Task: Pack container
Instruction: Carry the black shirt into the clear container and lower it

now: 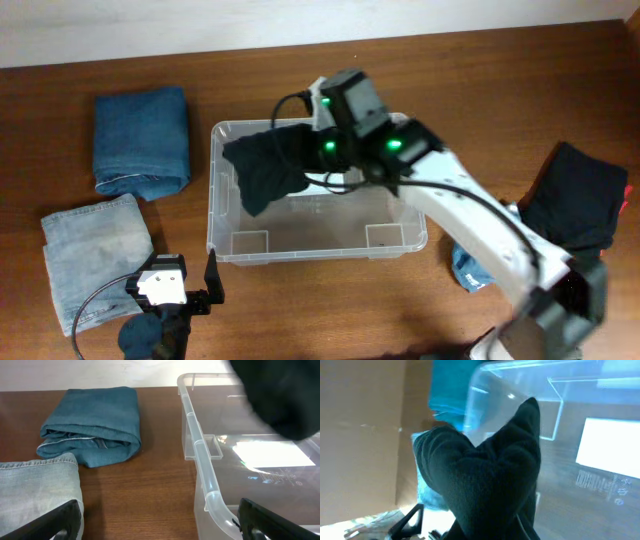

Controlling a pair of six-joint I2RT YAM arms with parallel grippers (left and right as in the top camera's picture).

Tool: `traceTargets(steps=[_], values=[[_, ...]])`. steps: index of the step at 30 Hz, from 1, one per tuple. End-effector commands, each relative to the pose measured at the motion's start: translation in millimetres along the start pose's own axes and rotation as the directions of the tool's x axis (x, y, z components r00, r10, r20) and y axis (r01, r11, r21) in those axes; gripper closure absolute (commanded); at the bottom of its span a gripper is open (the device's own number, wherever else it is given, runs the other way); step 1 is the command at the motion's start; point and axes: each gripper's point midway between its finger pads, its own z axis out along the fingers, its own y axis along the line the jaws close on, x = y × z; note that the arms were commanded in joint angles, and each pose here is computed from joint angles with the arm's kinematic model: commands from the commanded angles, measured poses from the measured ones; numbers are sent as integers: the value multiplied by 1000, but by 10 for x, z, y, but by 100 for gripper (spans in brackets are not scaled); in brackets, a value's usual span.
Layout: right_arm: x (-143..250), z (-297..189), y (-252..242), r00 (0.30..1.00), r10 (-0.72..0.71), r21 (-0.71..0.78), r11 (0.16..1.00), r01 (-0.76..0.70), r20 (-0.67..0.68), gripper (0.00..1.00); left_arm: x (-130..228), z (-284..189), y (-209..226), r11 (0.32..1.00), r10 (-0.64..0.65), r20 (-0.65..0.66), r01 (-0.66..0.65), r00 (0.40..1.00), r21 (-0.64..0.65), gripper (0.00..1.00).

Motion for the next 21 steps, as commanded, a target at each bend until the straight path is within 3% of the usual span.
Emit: traceTargets(steps=[1, 9, 13, 14, 16, 18, 21], values=[[-30, 340, -213, 992, 123, 57, 991, -123, -3, 96, 57, 18, -2, 1000, 15, -11, -15, 1000, 1, 0], [-11, 905, -616, 984, 176, 118, 978, -171, -34, 96, 57, 18, -2, 1000, 15, -11, -15, 1000, 2, 0], [-40, 873, -848, 997, 79, 230, 970, -77, -2, 95, 57, 18, -2, 1000, 15, -11, -15, 1000, 2, 0], [-38, 824, -976, 996, 85, 293, 952, -85, 14, 86, 57, 18, -2, 1000, 15, -11, -15, 1000, 1, 0], [-23, 762, -1132, 995, 96, 361, 927, -98, 23, 53, 57, 18, -2, 1000, 15, -11, -15, 1000, 2, 0], [-13, 720, -1224, 995, 100, 395, 913, -100, 20, 38, 57, 18, -2, 1000, 14, -11, -14, 1000, 2, 0], [-9, 633, -1269, 997, 77, 415, 907, -71, 3, 34, 57, 18, -2, 1000, 15, -11, -15, 1000, 1, 0]])
